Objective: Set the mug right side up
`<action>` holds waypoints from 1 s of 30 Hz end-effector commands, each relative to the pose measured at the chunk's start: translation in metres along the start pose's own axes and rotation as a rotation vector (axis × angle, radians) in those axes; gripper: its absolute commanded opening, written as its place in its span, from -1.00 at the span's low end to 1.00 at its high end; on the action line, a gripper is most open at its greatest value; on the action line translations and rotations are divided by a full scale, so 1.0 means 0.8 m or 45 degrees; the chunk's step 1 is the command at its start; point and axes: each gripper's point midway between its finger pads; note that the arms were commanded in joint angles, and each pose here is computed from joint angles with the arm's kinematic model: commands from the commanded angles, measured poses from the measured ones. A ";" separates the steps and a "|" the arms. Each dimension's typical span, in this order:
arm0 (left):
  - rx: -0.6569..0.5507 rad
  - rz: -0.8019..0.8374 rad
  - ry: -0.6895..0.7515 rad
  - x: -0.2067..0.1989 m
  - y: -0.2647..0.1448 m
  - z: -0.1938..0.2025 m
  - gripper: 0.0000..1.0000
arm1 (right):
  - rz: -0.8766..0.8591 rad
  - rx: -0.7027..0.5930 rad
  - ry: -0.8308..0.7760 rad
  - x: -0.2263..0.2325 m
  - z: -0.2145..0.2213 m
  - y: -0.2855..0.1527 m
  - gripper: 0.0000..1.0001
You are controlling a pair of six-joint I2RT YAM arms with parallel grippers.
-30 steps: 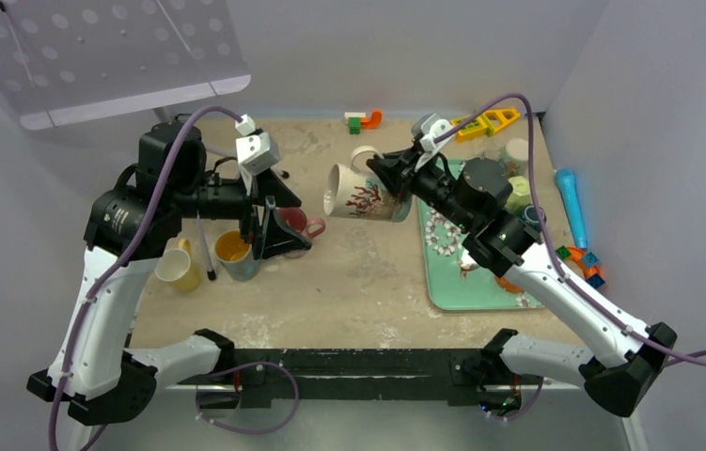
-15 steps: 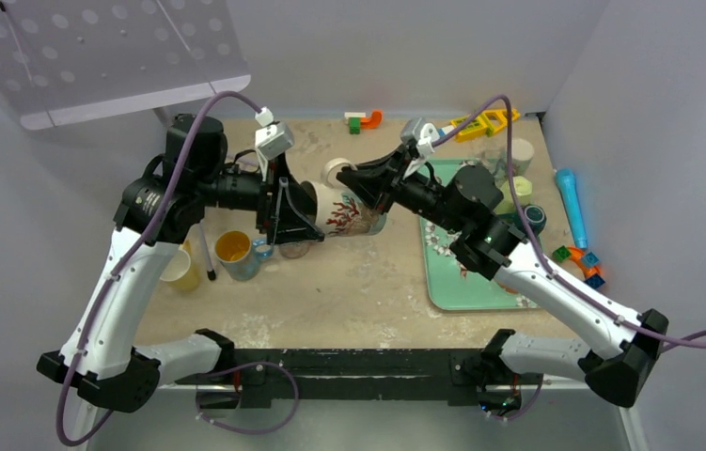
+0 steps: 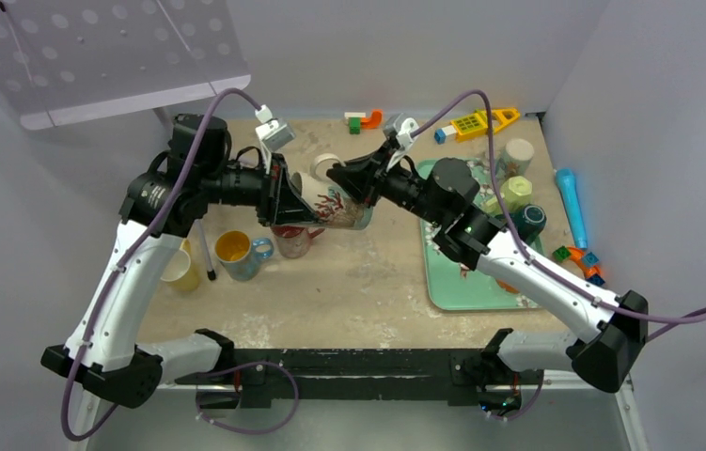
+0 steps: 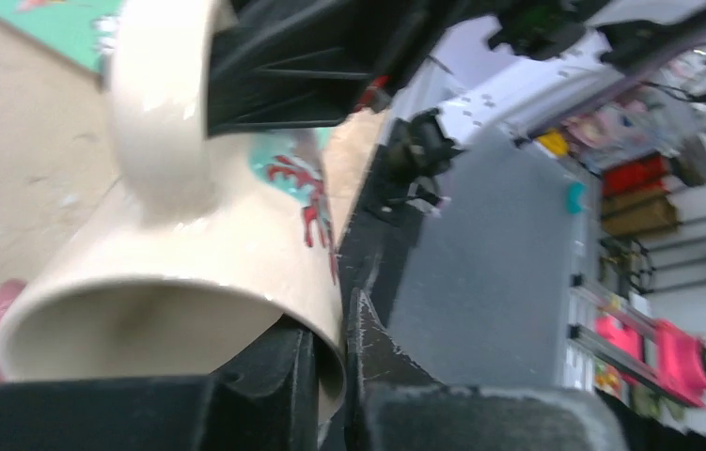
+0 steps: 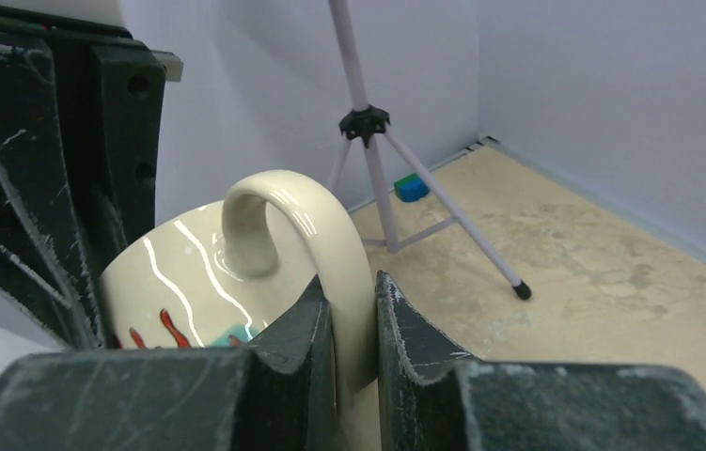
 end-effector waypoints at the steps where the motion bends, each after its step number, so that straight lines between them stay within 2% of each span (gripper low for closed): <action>1: 0.031 -0.111 0.111 0.018 -0.004 0.001 -1.00 | -0.159 -0.250 0.009 0.058 -0.091 -0.004 -1.00; 3: 0.090 -0.193 0.174 0.026 -0.014 0.010 -1.00 | -0.126 -0.195 -0.013 0.050 -0.079 -0.002 -1.00; 4: 0.134 -0.238 0.192 0.030 -0.021 0.018 -1.00 | -0.098 -0.166 -0.021 0.045 -0.074 -0.001 -0.79; 7: 0.301 -0.332 0.239 0.038 -0.043 0.052 -1.00 | 0.051 -0.080 -0.044 0.018 -0.059 -0.003 0.21; 8: 0.355 -0.363 0.261 0.042 -0.050 0.062 -1.00 | 0.093 -0.063 -0.053 0.010 -0.055 -0.007 0.46; 9: 0.409 -0.381 0.269 0.045 -0.056 0.075 -1.00 | 0.133 -0.052 -0.062 0.002 -0.051 -0.011 0.62; 13: 0.650 -0.305 0.262 0.041 -0.071 0.133 -1.00 | 0.281 -0.047 -0.123 -0.024 -0.047 -0.034 0.76; 16: 0.842 -0.234 0.230 0.048 -0.075 0.185 -1.00 | 0.481 -0.081 -0.181 -0.059 -0.048 -0.061 0.80; 18: 0.943 -0.261 0.238 0.065 -0.073 0.213 -1.00 | 0.655 -0.105 -0.216 -0.093 -0.049 -0.080 0.84; 21: 0.985 -0.297 0.281 0.091 -0.059 0.231 -1.00 | 0.885 -0.102 -0.216 -0.147 -0.049 -0.110 0.86; 26: 0.965 -0.351 0.414 0.123 -0.033 0.234 -1.00 | 1.230 -0.123 -0.160 -0.239 -0.057 -0.171 0.86; 30: 1.017 -0.326 0.510 0.137 -0.008 0.251 -1.00 | 1.395 -0.078 -0.162 -0.290 -0.055 -0.206 0.86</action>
Point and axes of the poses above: each gripper's point midway between its finger pads, its own y axis out along the fingers, its own x axis along the line the jaws close on, z = x × y, and after that the axes turned 11 degrees about y, right-handed
